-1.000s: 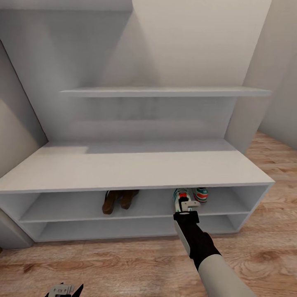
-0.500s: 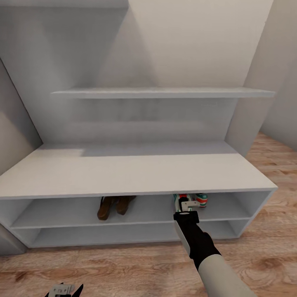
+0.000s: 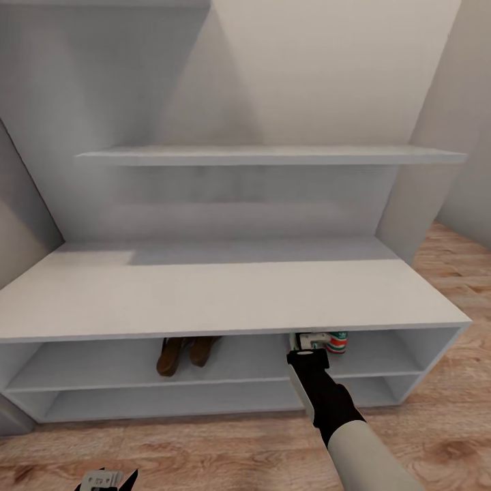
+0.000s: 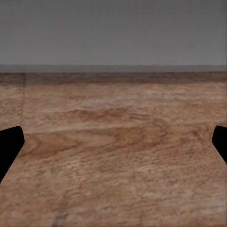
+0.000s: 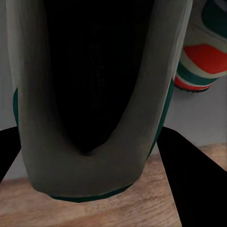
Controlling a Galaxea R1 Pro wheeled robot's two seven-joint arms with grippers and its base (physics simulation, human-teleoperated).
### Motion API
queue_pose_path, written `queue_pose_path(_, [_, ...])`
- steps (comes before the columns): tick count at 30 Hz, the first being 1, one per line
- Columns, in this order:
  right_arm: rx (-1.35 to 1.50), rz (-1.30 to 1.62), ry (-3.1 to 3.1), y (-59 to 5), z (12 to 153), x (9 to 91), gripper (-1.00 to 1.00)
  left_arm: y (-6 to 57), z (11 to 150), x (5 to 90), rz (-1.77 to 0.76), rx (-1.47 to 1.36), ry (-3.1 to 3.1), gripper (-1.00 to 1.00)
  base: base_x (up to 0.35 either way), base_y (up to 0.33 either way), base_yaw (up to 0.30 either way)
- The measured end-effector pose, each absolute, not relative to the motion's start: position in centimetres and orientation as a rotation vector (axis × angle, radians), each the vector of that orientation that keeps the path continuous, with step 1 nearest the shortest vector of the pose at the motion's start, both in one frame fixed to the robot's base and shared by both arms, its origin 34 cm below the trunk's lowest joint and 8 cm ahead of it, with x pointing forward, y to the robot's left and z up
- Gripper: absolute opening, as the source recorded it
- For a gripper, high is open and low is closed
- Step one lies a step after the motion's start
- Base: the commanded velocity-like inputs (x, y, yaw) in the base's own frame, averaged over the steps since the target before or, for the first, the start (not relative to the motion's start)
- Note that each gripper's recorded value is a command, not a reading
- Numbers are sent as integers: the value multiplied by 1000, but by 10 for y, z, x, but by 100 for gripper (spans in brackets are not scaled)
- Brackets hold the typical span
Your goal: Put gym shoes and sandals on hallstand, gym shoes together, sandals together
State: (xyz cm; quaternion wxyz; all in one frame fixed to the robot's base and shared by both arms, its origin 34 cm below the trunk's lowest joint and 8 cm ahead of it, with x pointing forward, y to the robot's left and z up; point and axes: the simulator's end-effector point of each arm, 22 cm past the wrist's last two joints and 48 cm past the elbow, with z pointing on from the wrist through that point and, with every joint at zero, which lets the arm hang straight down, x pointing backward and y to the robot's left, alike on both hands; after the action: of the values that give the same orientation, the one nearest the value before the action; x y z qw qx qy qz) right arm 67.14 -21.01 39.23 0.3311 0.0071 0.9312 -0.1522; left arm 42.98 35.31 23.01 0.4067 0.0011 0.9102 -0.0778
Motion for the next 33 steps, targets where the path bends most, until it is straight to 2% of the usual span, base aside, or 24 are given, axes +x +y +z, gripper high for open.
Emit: queue_pose_path(33, [15, -400, 2453, -210, 380, 669, -100, 354, 223, 424, -197, 3, 2316, 100, 2, 0, 0])
